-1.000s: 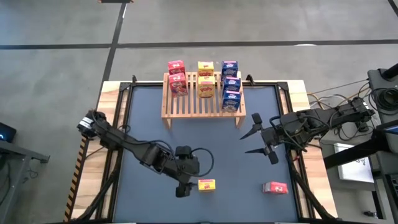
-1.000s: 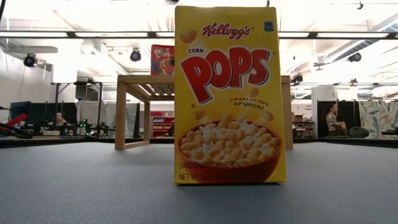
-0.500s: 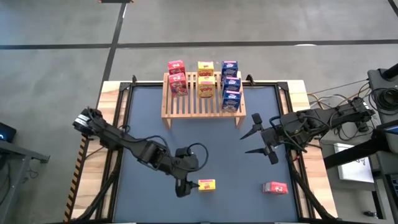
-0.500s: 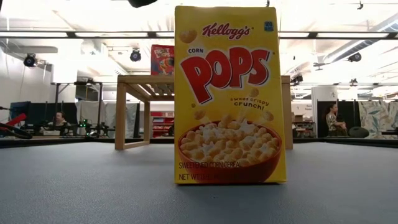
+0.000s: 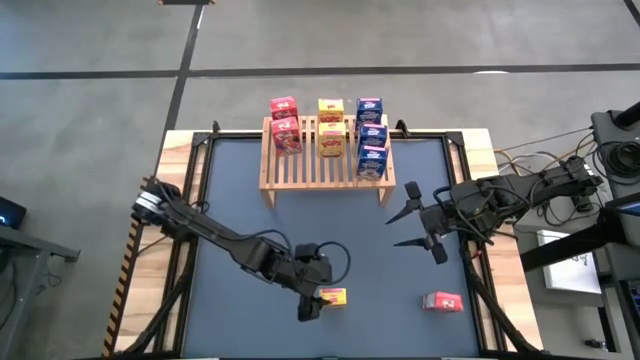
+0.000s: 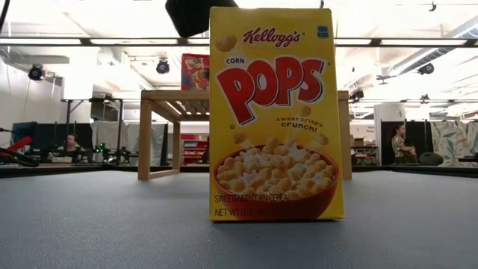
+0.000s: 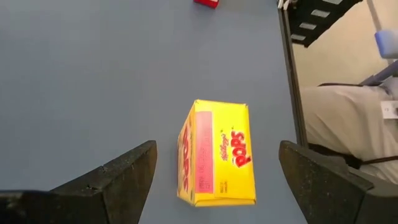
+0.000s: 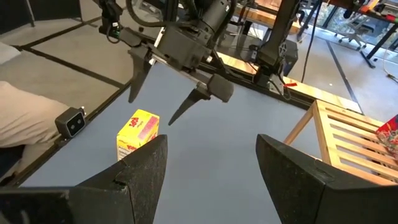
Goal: Stack cereal on shelf
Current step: Put the yellow cereal box on the shelf aligned with the yellow cereal boxes
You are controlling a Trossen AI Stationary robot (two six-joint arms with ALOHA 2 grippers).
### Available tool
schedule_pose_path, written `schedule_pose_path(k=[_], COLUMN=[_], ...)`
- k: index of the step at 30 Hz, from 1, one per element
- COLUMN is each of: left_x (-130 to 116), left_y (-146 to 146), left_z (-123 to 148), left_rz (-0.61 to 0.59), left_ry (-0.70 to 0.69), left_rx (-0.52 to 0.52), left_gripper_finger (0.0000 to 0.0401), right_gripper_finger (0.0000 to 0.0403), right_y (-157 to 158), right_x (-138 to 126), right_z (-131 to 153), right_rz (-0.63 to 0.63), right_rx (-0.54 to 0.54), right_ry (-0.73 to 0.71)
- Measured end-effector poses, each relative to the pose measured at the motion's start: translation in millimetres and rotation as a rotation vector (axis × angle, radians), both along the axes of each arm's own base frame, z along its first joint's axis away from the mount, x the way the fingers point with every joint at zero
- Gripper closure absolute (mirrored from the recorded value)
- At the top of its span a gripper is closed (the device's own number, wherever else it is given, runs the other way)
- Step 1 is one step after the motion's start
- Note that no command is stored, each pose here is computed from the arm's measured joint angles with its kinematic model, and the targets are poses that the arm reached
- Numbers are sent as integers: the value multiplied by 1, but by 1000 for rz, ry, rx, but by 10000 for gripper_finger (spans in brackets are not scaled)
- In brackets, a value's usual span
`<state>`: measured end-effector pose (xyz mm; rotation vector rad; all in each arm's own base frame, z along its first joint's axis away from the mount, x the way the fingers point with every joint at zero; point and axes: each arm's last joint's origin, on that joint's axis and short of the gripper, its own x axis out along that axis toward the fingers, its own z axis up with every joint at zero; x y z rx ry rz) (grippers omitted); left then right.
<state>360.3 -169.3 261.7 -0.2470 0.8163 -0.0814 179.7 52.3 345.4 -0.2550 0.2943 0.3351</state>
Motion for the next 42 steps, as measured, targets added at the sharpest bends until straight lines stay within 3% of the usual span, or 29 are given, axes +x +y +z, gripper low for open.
schedule_pose_path(k=[11,29,34,42], left_x=[12,19,17,17], left_y=[-15,-28,-26,-25], left_z=[-3,-43,-41,-43], left_rz=[-34,-26,-26,-27], left_ry=[-14,178,189,198], left_rx=[7,116,121,128], left_gripper_finger=[80,83,106,181], right_gripper_finger=[168,168,168,168], right_y=[0,-1,-1,-1], right_x=[0,1,1,1], right_z=[0,0,0,1], right_rz=[-4,-30,-33,-33], right_rx=[8,11,12,14], right_ry=[0,0,-1,-2])
